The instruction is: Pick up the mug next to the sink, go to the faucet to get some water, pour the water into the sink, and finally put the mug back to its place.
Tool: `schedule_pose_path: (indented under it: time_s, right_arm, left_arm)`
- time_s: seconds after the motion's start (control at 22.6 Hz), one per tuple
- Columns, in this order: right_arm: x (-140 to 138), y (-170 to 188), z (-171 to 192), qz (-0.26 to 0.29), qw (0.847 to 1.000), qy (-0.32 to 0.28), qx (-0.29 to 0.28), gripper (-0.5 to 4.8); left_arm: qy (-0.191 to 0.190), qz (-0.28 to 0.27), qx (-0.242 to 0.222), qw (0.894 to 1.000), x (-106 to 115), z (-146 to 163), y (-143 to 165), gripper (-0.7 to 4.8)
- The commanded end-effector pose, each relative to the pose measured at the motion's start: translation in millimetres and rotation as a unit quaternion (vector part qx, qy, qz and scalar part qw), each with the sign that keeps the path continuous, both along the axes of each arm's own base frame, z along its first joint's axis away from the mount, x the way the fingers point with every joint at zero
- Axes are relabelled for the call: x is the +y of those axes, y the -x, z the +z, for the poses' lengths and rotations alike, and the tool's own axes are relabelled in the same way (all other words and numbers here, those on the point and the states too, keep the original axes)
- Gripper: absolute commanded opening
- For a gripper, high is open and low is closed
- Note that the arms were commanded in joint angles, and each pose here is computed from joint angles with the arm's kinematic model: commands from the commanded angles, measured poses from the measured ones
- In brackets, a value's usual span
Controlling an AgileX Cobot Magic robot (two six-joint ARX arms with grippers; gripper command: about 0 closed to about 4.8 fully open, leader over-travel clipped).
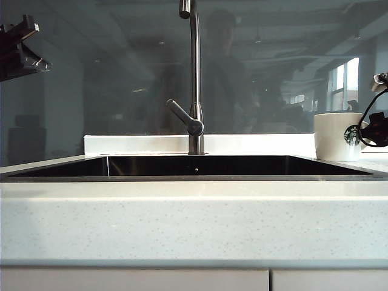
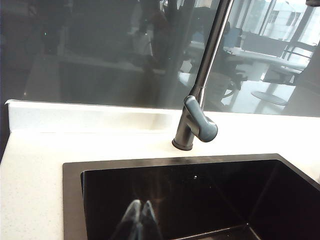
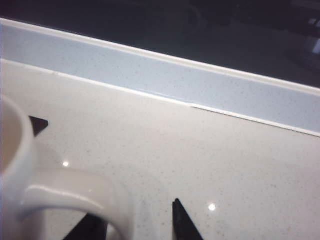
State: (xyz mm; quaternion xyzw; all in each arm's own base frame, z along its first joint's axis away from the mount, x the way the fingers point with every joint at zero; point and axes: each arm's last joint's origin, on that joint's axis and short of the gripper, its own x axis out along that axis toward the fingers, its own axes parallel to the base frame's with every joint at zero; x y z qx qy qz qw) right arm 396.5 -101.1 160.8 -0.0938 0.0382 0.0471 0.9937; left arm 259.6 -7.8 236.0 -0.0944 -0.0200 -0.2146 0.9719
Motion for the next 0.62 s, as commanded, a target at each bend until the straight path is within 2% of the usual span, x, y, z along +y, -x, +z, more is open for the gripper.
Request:
schedule_pose_path:
  time_s: [0.04,0.13,0.22,0.26,0.35,0.62]
  right_arm:
    - [-1.6,-7.3,4.5,0.002,1.000,0.000,-0.013,1.79]
    - [-1.7,-9.4,2.5,0.006,1.000,-0.001,-0.012,1.77]
    - [1.4,-13.1,0.4,0.013,1.000,-0.003,-0.011,1.26]
    - [2.2,-13.9,-1.2,0.014,1.000,-0.003,-0.010,0.58]
    - [4.5,-14.4,-1.2,0.019,1.000,-0.003,-0.010,0.08]
    - [7.0,-16.0,3.3,0.020,0.999,-0.016,-0.025,-0.03]
  left_arm:
    - [-0.002,-0.001,-0.004,1.000,-0.2,2.0,-0.2,-0.04]
    - [-0.002,-0.001,-0.004,1.000,-0.2,1.9,-0.2,-0.04]
    - [-0.002,-0.001,-0.004,1.000,-0.2,2.0,-0.2,-0.04]
    - [-0.002,-0.001,-0.004,1.000,-0.2,2.0,-0.2,-0.04]
    - [-0.002,-0.001,-0.004,1.000,-0.2,2.0,-0.2,-0.04]
    - [-0.003,-0.001,-0.005,1.000,-0.1,2.1,-0.2,-0.04]
